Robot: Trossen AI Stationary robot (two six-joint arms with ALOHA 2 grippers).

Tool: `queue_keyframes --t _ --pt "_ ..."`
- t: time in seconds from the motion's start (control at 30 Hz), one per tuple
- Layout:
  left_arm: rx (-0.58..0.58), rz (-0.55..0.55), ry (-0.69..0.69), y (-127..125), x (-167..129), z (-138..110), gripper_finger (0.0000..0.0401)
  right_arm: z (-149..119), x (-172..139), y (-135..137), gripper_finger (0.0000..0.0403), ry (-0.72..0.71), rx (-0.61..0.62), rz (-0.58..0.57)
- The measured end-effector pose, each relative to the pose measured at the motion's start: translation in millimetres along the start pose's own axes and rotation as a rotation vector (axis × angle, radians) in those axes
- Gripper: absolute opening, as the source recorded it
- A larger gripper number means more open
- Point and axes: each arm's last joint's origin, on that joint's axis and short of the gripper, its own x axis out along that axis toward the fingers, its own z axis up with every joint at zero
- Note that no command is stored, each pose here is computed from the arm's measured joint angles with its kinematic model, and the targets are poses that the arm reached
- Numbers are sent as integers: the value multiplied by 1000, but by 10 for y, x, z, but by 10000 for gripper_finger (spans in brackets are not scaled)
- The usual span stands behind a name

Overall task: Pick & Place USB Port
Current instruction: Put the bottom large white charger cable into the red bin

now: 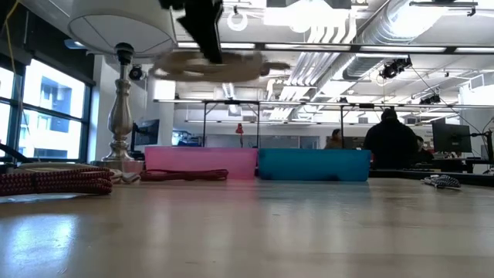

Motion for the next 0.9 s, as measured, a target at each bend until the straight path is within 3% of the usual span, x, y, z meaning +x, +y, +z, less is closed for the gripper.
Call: queue_keyframes --t 0.13,0.27,0.4,0.6,0.9 --pt "55 168 67 417 -55 8 33 -19 -1 -18 139 4 16 -25" --pt "91 261 145 830 81 -11 33 -46 -2 -36 139 21 31 -40" --pt "81 291 224 1227 340 -76 33 -65 -1 -51 139 33 27 -52" --pt "33 269 231 1739 739 -184 33 -70 -1 -69 139 20 21 -87" --pt "-1 231 190 2168 1165 -391 33 -122 -8 -114 139 47 48 -122"
